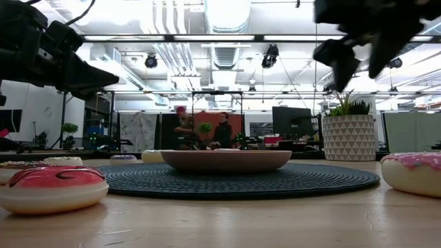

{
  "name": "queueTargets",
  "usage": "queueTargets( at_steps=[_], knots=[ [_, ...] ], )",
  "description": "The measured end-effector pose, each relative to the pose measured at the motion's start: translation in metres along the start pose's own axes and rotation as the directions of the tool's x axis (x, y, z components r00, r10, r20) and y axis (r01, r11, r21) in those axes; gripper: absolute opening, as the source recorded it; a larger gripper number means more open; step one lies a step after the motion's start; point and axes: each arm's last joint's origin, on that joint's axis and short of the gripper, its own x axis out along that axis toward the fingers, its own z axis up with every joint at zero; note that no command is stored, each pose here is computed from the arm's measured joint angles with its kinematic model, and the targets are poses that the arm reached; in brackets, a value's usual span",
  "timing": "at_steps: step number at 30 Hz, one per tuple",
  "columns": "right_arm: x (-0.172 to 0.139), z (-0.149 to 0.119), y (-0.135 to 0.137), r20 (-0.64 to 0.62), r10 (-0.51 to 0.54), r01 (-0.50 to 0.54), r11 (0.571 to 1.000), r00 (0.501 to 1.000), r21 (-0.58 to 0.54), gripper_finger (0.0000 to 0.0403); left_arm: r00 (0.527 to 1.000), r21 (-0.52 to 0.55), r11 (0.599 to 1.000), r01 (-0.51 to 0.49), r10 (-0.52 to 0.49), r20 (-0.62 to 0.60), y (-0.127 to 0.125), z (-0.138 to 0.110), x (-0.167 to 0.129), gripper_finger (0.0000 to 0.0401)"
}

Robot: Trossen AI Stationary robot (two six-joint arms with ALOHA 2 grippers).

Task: Pick & Place donuts
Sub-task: Put the small red donut on the pink plate

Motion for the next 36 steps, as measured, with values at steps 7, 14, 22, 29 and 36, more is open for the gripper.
queueTargets(
  at_steps=[7, 14, 22, 29, 36],
  knots=[
    [0.001, -0.026, 0.015, -0.013, 0.027, -0.028, 0.997, 1.000, -0.076, 0.0284, 1.000, 0.000, 1.000, 0.000, 0.000, 0.000, 0.000, 0.000, 0.000, 0.0000],
    [0.009, -0.037, 0.026, -0.029, 0.045, -0.048, 0.988, 0.999, -0.143, 0.0291, 1.000, 0.000, 1.000, 0.000, 0.000, -0.002, 0.000, 0.000, 0.000, 0.0000],
    [0.021, -0.042, 0.030, -0.006, 0.058, -0.058, 0.985, 0.998, -0.163, 0.0286, 1.000, 0.000, 1.000, 0.000, 0.000, -0.002, 0.000, 0.000, 0.000, 0.0000],
    [0.035, -0.043, 0.032, -0.056, 0.028, -0.035, 0.991, 0.998, -0.126, 0.0291, 1.000, 0.000, 1.000, 0.000, 0.000, -0.002, 0.000, 0.000, 0.000, 0.0000],
    [0.058, -0.038, 0.035, -0.103, 0.019, -0.032, 0.991, 0.995, -0.130, 0.0294, 1.000, 0.000, 1.000, 0.000, 0.000, -0.002, 0.000, 0.000, 0.000, 0.0000]
  ],
)
